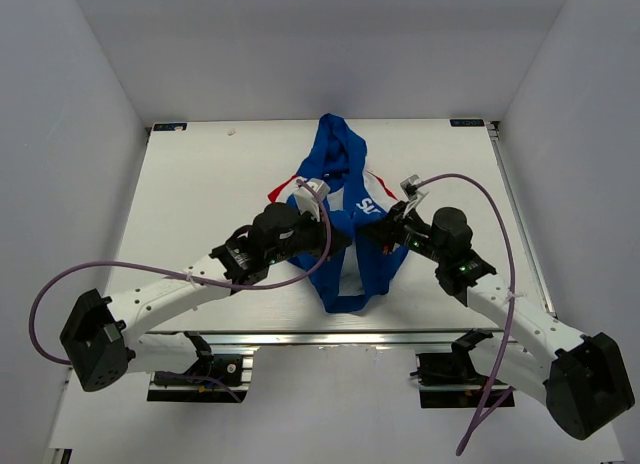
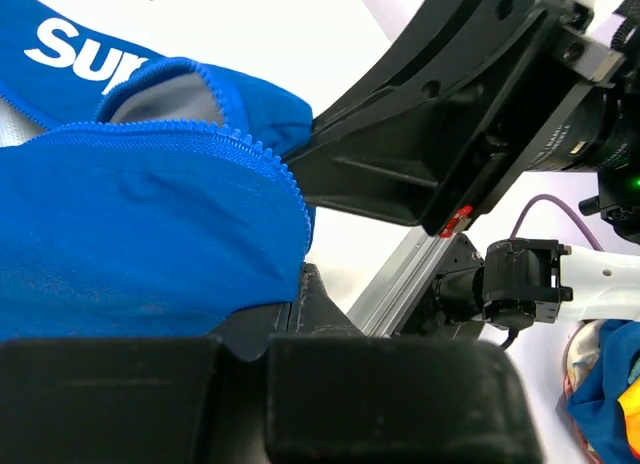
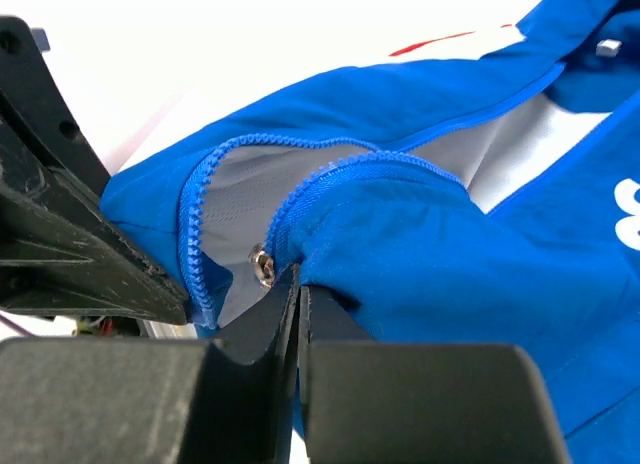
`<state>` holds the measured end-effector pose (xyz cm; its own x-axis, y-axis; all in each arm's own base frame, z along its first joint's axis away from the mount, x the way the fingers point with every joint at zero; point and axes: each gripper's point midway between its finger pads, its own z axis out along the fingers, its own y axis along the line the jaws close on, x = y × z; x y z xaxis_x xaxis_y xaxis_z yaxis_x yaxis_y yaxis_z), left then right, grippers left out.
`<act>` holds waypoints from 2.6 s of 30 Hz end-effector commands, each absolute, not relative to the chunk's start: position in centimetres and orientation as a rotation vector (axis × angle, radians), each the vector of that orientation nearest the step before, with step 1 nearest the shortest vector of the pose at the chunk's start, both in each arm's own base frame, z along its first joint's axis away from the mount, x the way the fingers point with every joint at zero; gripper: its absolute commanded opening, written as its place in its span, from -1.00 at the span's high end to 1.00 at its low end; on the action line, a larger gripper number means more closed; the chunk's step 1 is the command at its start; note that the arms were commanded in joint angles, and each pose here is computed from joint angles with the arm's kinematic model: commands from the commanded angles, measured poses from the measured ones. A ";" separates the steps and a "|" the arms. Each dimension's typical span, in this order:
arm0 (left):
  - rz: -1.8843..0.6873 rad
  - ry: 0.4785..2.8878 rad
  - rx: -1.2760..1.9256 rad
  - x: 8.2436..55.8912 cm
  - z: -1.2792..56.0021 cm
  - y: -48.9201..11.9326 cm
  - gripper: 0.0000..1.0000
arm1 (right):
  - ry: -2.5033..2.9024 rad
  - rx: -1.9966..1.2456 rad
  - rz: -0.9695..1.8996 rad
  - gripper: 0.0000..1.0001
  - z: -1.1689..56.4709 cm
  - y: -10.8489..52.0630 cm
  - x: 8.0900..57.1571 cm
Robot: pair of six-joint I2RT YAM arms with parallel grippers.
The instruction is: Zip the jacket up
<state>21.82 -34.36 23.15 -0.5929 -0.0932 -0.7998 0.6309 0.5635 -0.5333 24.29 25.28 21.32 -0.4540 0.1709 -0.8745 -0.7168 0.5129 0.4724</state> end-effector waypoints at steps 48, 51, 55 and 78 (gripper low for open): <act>-1.065 1.730 0.395 23.3 29.4 -33.6 1.00 | 1.640 -0.389 1.250 1.00 27.4 26.0 23.5; -1.060 1.743 0.393 23.4 29.2 -33.7 1.00 | 1.641 -0.379 1.251 1.00 27.4 26.0 23.6; -1.045 1.758 0.384 23.5 28.8 -33.5 1.00 | 1.639 -0.372 1.251 1.00 27.4 25.9 23.5; -1.018 1.763 0.345 24.2 28.1 -33.3 1.00 | 1.633 -0.363 1.248 1.00 27.8 25.6 23.3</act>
